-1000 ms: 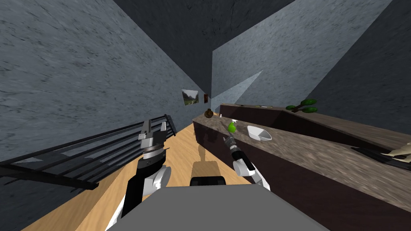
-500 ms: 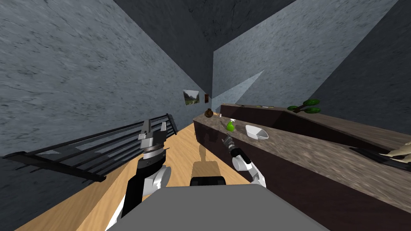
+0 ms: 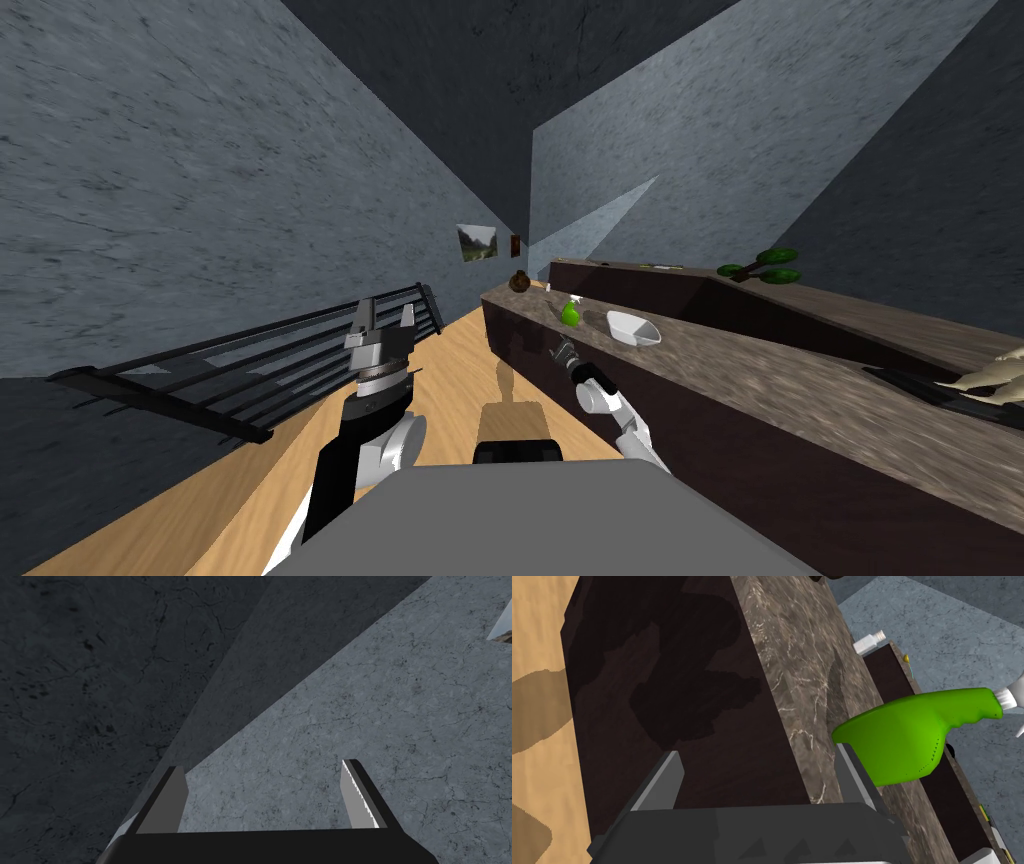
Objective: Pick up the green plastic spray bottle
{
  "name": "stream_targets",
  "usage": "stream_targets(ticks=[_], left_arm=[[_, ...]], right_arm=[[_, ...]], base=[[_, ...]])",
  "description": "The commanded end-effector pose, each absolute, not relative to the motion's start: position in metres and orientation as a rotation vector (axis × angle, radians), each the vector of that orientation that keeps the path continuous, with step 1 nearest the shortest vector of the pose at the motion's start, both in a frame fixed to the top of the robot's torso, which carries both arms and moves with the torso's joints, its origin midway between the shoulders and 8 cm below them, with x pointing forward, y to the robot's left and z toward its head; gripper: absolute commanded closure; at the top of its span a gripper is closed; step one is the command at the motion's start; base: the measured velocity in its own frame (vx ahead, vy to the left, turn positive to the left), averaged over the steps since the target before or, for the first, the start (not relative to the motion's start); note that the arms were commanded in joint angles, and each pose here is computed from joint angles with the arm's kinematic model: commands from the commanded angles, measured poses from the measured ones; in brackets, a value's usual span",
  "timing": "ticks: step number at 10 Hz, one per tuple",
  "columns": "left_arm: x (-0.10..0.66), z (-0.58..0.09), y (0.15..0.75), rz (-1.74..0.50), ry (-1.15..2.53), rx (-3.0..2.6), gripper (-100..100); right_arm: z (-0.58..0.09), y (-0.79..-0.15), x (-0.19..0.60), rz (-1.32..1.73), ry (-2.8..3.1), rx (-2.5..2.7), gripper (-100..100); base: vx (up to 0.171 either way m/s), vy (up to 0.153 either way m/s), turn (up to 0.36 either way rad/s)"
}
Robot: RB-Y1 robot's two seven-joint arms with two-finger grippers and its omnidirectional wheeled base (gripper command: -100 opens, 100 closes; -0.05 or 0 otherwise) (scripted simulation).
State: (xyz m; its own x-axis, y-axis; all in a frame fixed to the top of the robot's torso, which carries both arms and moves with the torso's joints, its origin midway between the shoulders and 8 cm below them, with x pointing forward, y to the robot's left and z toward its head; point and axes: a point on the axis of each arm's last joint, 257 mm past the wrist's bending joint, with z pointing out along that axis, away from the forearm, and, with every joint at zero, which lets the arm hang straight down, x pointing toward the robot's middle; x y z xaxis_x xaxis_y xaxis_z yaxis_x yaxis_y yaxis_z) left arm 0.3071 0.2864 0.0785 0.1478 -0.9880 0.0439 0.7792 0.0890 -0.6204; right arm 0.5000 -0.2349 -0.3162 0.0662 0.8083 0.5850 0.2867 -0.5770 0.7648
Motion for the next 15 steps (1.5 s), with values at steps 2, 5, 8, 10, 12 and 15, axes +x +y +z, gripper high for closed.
stream_targets(ticks=[2, 5, 8, 10, 12, 15], left_arm=[[0.307, 0.078, 0.286, -1.379, 0.441, -0.582, 0], [0.307, 0.078, 0.286, -1.379, 0.441, -0.582, 0], [0.307, 0.078, 0.286, -1.379, 0.441, -0.582, 0], [0.307, 0.078, 0.286, -1.379, 0.441, -0.582, 0], [0.307, 0.078, 0.286, -1.379, 0.441, -0.582, 0], [0.307, 0.078, 0.286, -1.379, 0.441, -0.582, 0]], right_arm=[[-0.332, -0.231, 0.508, 1.514, 1.111, 1.996, -100], [-0.348, -0.229, 0.513, 1.481, 1.144, 2.093, -100], [-0.36, -0.227, 0.518, 1.452, 1.169, 2.18, -100], [-0.366, -0.226, 0.525, 1.43, 1.186, 2.256, -100], [-0.368, -0.227, 0.532, 1.413, 1.195, 2.323, -100], [-0.372, -0.225, 0.537, 1.381, 1.217, 2.403, -100]], base=[[-0.034, -0.04, 0.012], [-0.036, -0.075, 0.025], [-0.015, -0.047, 0.01], [-0.023, -0.083, 0.015], [-0.009, -0.083, 0.011], [-0.005, -0.052, 0.006]])
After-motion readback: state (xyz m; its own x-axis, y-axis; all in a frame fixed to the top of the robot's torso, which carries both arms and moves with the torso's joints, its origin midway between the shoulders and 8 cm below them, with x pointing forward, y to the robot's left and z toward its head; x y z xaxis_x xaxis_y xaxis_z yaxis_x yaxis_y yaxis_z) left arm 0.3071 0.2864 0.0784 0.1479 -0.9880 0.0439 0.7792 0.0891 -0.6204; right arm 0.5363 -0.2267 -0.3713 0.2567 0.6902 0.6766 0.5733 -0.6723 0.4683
